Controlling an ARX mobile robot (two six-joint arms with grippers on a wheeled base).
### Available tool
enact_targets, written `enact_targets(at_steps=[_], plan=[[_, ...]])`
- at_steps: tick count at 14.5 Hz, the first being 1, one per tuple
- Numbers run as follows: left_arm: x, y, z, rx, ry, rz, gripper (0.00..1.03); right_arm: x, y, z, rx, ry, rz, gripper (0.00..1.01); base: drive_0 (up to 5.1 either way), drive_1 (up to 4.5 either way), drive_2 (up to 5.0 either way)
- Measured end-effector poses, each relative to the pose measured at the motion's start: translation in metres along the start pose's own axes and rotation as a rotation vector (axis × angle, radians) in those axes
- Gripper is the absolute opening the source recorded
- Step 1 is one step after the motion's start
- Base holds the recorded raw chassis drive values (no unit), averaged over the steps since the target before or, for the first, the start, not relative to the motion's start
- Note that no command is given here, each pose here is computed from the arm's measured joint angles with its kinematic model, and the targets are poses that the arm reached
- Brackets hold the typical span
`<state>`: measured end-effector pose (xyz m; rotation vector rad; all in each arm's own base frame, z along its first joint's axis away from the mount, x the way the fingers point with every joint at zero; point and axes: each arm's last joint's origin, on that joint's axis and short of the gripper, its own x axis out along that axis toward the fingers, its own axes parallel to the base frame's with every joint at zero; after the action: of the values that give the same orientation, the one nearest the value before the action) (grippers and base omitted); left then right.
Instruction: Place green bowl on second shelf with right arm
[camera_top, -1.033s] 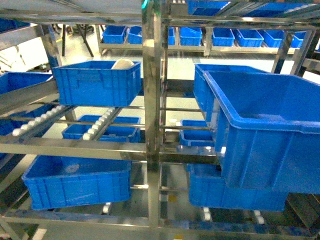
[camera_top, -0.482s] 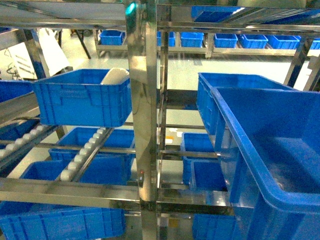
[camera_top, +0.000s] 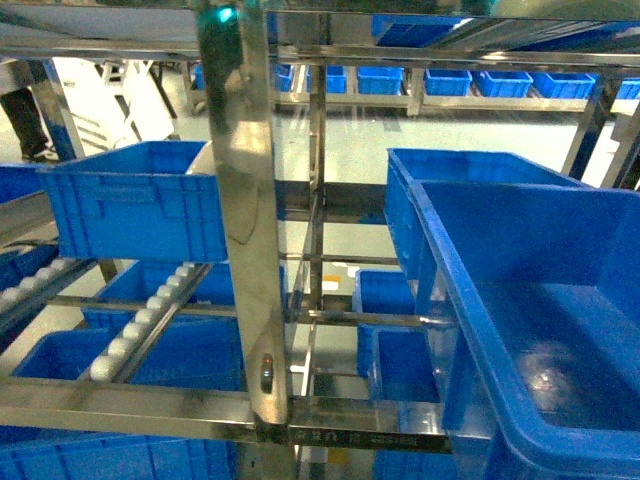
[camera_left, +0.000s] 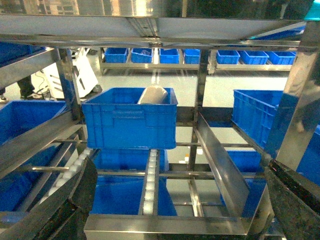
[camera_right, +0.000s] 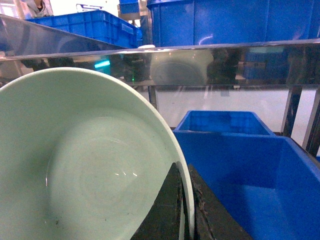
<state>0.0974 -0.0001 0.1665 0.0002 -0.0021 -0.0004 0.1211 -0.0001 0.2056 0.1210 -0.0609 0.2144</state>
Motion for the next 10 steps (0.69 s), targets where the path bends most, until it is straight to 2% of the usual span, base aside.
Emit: enact_targets(at_steps=[10], plan=[[0.0, 0.0, 0.0, 0.0, 0.0, 0.0, 0.98, -0.0005, 0.0001, 0.0007, -0.002, -0.007, -0.005, 0.02, 0.0, 3.27, -3.2]])
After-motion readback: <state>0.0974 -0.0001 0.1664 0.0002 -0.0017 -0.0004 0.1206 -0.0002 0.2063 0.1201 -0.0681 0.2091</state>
